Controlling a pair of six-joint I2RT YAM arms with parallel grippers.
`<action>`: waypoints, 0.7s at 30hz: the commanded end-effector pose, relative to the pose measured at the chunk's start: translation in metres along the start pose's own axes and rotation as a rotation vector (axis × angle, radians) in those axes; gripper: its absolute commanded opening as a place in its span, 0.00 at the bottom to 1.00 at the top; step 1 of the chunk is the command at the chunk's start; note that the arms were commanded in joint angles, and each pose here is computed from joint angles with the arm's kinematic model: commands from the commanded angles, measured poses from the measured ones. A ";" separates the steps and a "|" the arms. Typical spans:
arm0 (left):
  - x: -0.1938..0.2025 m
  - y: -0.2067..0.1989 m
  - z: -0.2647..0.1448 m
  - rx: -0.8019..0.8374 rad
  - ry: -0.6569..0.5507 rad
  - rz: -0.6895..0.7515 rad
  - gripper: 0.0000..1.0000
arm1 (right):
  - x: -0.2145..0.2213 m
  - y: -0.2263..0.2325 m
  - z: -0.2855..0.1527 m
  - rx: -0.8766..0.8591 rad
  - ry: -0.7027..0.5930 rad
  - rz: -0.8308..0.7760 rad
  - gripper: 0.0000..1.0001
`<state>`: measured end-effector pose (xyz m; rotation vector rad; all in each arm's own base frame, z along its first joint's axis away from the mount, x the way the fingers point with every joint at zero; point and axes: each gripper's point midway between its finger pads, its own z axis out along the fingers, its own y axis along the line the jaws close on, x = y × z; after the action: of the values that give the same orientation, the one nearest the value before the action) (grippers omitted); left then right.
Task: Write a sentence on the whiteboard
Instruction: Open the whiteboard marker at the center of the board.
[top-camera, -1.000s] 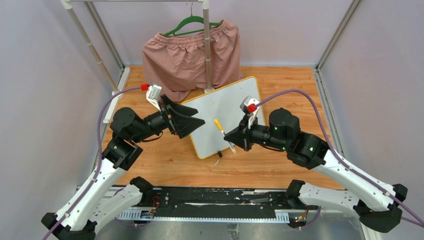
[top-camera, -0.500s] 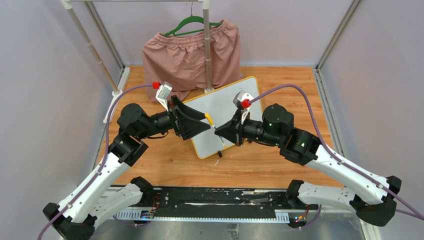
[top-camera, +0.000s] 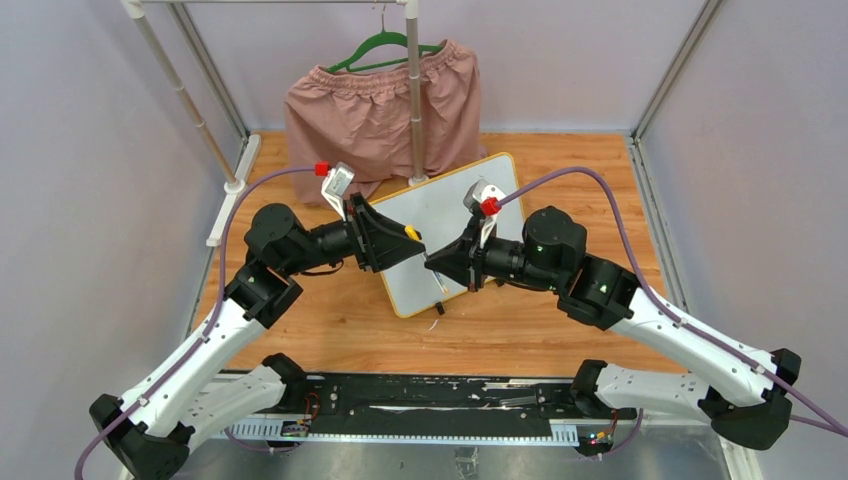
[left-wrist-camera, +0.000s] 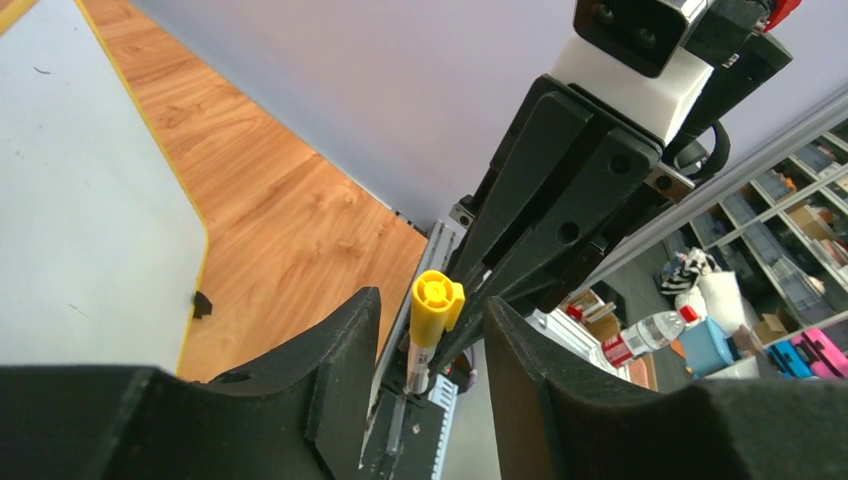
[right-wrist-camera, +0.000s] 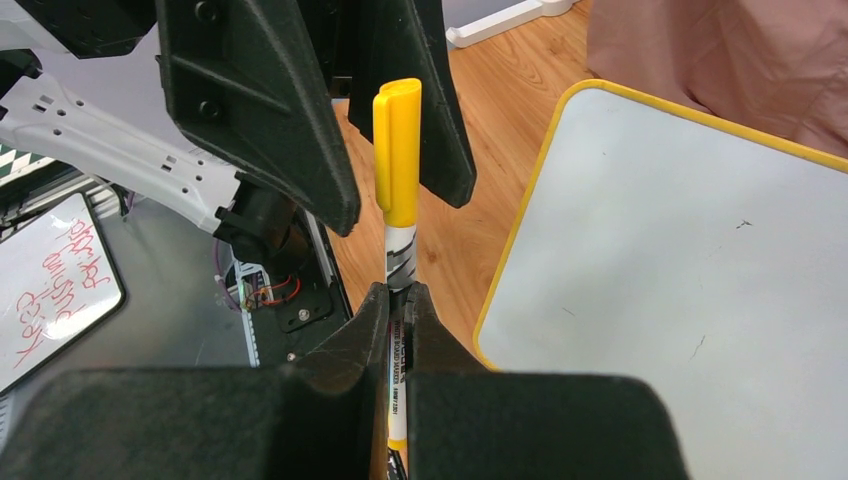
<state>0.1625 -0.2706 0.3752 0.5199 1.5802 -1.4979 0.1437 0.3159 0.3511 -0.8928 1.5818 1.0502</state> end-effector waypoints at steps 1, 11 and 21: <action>-0.016 -0.013 0.000 0.024 -0.050 0.042 0.45 | -0.025 0.014 -0.003 -0.043 -0.067 -0.018 0.00; -0.014 -0.014 0.001 0.033 -0.046 0.035 0.29 | -0.023 0.015 -0.002 -0.044 -0.063 -0.017 0.00; -0.016 -0.022 -0.004 0.054 -0.069 0.048 0.00 | -0.025 0.016 -0.005 -0.034 -0.094 0.031 0.56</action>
<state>0.1630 -0.2706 0.3800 0.5088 1.5594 -1.4942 0.1390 0.3192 0.3530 -0.8830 1.5852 1.0762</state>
